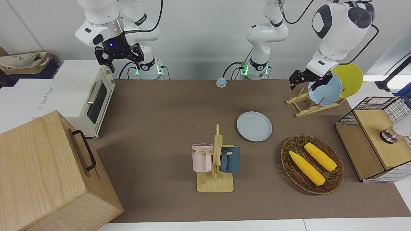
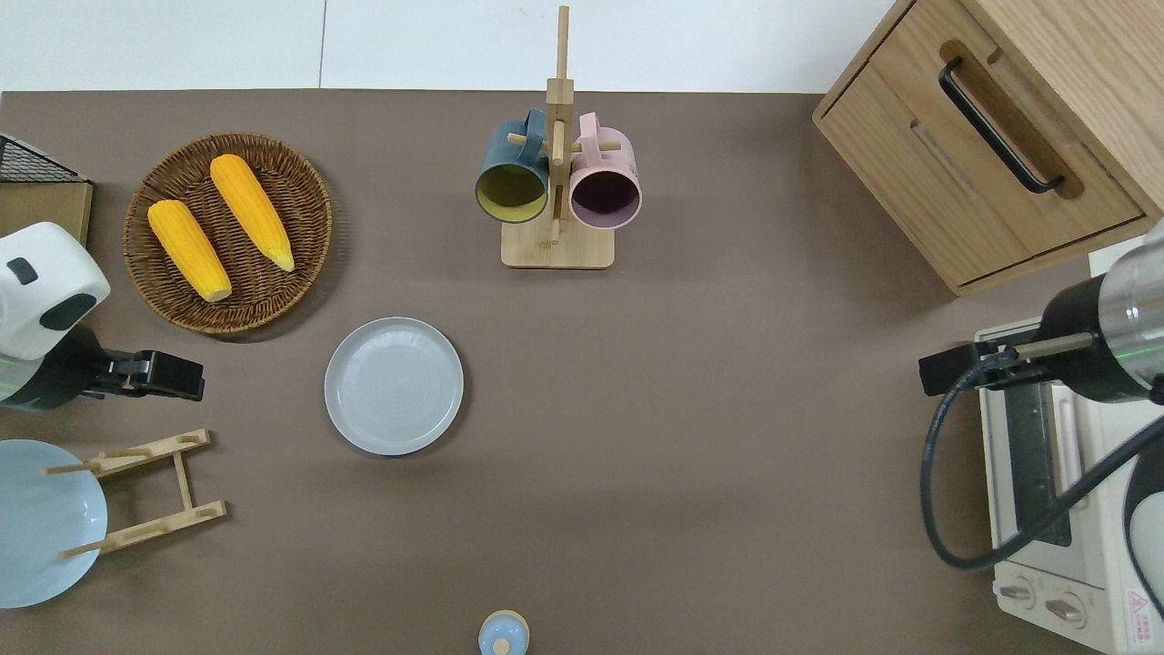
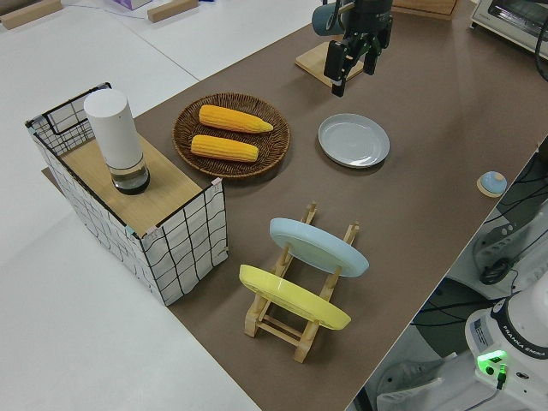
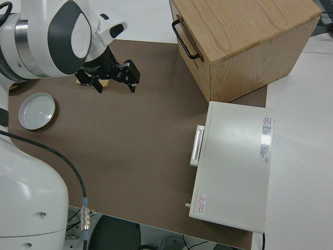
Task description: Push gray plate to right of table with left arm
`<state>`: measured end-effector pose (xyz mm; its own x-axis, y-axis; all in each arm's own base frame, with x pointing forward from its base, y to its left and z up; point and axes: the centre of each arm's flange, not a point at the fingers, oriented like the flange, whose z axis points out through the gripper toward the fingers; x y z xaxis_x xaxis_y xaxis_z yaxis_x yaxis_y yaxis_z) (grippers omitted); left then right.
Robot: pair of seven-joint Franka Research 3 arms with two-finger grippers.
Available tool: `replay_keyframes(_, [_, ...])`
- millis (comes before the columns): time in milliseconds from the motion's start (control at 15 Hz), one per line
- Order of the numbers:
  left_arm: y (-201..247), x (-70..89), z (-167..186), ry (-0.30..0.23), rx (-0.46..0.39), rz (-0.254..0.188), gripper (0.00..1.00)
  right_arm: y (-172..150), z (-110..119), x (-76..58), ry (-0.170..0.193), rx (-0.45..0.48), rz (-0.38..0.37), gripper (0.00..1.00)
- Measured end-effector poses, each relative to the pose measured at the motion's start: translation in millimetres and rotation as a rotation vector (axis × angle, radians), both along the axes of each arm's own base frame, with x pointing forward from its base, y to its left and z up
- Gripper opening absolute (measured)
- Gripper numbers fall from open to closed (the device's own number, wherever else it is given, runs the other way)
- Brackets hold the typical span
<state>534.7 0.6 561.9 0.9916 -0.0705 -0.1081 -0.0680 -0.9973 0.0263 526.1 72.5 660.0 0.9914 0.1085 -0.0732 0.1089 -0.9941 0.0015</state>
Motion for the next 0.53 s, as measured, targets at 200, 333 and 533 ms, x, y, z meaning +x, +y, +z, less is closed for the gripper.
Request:
replay_keyframes(200, [3.8,-1.3,-1.9,0.012,-0.001,0.004,1.00,0.0,0.0,0.0,0.000,0.000,0.000,0.99])
replay_keyframes(333, [8.8,-1.6,-2.7,0.016,-0.002,0.011,1.00,0.0,0.0,0.0,0.000,0.000,0.000,0.99])
replay_keyframes(533, [19.2,-2.0,-2.7,0.015,-0.010,0.016,1.00,0.0,0.0,0.0,0.000,0.000,0.000,0.99])
